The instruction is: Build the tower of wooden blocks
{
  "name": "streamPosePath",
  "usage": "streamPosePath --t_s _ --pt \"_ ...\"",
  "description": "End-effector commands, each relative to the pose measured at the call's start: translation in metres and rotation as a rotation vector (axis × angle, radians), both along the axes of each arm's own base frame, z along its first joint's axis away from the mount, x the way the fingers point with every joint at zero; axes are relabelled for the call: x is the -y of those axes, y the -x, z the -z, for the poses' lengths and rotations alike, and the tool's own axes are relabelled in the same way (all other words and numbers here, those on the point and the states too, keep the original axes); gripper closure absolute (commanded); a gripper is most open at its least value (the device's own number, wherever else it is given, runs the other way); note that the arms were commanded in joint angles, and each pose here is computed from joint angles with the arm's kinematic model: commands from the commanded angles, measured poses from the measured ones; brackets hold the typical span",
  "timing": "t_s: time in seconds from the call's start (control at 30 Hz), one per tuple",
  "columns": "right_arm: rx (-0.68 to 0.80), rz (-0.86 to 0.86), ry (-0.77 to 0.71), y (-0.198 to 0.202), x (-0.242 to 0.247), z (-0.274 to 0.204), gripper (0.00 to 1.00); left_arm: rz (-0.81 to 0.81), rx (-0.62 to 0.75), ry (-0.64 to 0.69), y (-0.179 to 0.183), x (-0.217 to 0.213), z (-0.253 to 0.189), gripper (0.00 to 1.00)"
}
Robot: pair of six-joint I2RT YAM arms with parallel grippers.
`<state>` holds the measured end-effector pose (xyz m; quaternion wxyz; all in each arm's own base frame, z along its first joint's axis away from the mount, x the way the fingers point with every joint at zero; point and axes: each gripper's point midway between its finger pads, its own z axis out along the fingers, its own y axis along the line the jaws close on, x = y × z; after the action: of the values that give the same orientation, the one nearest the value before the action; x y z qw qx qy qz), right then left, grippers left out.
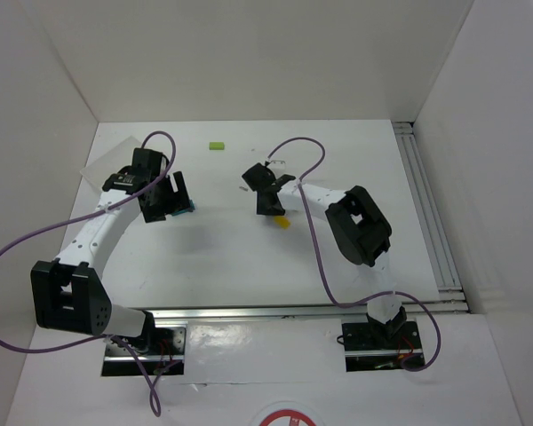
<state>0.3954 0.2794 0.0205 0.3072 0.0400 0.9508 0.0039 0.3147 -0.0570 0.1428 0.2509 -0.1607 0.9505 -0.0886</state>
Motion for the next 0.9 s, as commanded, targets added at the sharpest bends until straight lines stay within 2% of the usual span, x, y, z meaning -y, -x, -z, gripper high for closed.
streamPosePath --t_s 0.0,0.07,0.2,0.23,0.27,0.37,0.4,0.53,0.63,0.67,0.7,0.73,0.87 --pt "0.024 0.024 -0.001 -0.005 0.009 -0.007 0.54 0.018 0.011 -0.007 -0.002 0.001 0.0 0.1" --pt "0.018 0.016 0.009 -0.007 0.008 -0.002 0.51 0.018 0.002 -0.008 0.0 0.001 0.003 0.1" --pt "0.043 -0.002 0.001 -0.015 0.002 -0.016 0.38 0.018 0.002 -0.008 0.0 0.001 0.003 0.11" --pt "0.057 -0.011 -0.003 -0.016 0.002 -0.024 0.34 0.018 0.002 -0.008 0.0 0.001 0.003 0.11" --pt "0.055 -0.024 -0.008 -0.015 0.001 -0.03 0.27 0.018 0.002 -0.008 0.0 0.001 0.003 0.11" --pt "0.115 -0.043 -0.039 -0.019 -0.002 -0.065 0.2 0.018 0.002 -0.008 0.0 0.001 0.003 0.11" --pt "0.147 -0.053 -0.056 -0.022 -0.003 -0.083 0.19 0.018 0.002 -0.008 0.0 0.001 0.003 0.11" --pt "0.194 -0.035 -0.039 -0.019 0.009 -0.109 0.19 0.018 0.002 -0.008 0.0 0.001 0.003 0.11" --pt "0.225 0.028 -0.018 -0.023 0.038 -0.114 0.28 0.018 0.002 -0.008 0.0 0.001 0.003 0.11" --pt "0.19 0.061 0.001 -0.025 0.06 -0.097 0.28 0.018 0.002 -0.008 0.0 0.001 0.003 0.11" --pt "0.164 0.055 -0.029 -0.023 0.064 -0.095 0.28 0.027 0.002 -0.008 0.0 0.004 0.003 0.11" --pt "0.153 0.071 -0.05 -0.028 0.072 -0.091 0.23 0.028 0.002 -0.008 0.0 0.004 0.003 0.11" --pt "0.081 0.07 -0.002 -0.028 0.085 -0.066 0.18 0.028 0.002 -0.008 0.0 0.004 0.003 0.11"
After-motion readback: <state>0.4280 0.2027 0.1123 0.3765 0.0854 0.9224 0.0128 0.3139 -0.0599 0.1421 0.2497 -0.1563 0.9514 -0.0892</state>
